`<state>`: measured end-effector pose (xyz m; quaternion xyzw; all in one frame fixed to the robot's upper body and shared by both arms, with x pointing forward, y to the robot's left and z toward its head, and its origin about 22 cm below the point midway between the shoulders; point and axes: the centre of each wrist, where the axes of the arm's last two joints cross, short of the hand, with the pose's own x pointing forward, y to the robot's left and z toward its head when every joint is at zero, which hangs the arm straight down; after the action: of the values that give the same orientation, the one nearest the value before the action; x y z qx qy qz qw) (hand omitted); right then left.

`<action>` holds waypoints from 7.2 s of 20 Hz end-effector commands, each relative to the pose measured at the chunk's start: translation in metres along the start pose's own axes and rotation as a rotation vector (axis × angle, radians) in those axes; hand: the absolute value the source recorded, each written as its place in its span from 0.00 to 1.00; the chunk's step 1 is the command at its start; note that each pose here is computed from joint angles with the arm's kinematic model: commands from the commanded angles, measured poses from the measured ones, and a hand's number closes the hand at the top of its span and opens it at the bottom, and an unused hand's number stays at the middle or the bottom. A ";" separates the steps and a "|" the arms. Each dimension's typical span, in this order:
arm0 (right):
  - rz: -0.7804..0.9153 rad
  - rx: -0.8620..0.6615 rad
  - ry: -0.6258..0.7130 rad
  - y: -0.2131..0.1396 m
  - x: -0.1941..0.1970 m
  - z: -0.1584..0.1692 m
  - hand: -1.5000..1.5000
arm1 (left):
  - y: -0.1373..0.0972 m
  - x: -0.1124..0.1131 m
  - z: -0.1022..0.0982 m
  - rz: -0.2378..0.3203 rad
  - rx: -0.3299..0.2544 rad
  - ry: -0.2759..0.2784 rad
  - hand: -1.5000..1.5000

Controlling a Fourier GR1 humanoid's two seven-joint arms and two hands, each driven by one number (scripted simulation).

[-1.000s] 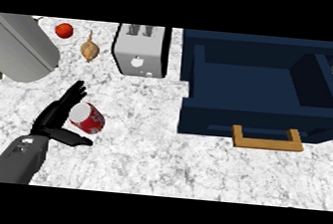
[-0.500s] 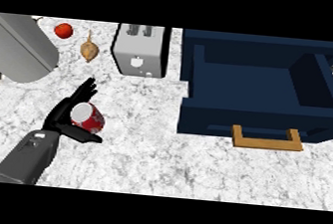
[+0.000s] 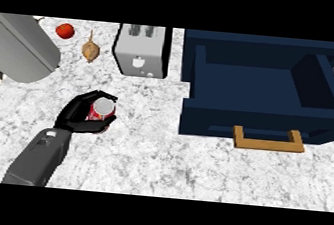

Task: Pick up the can, place it into the drawer and close the drawer

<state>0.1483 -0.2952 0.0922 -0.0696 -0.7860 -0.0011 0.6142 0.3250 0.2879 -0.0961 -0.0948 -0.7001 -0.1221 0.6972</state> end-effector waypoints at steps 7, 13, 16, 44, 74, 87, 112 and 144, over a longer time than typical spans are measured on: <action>-0.009 -0.010 -0.010 -0.009 0.001 -0.005 0.00 | -0.025 0.018 -0.019 0.088 -0.081 -0.037 1.00; -0.013 -0.038 -0.003 -0.002 0.009 0.005 0.00 | 0.012 0.014 0.009 0.116 0.446 -0.033 1.00; -0.003 -0.045 0.004 -0.006 0.007 0.016 0.00 | 0.000 0.024 0.015 0.084 0.441 -0.093 1.00; -0.001 -0.023 -0.028 -0.012 0.008 0.006 0.00 | -0.176 0.269 -0.094 -0.044 0.200 -0.238 1.00; -0.003 -0.008 -0.029 -0.012 0.016 -0.009 0.00 | -0.251 0.351 -0.182 -0.170 0.204 -0.184 1.00; 0.002 -0.001 -0.062 0.001 0.003 -0.036 0.00 | -0.246 0.311 -0.188 -0.228 0.267 -0.160 1.00; 0.003 0.039 -0.075 0.004 0.017 -0.043 0.00 | -0.236 0.271 -0.189 -0.342 0.383 -0.164 0.00; 0.950 0.205 -0.287 0.065 0.020 -0.079 0.00 | -0.254 0.301 -0.187 -0.161 0.421 -0.211 0.00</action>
<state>0.2127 -0.2526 0.1331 -0.3230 -0.7667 0.3233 0.4508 0.4225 -0.0201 0.1895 0.0978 -0.7850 -0.0204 0.6114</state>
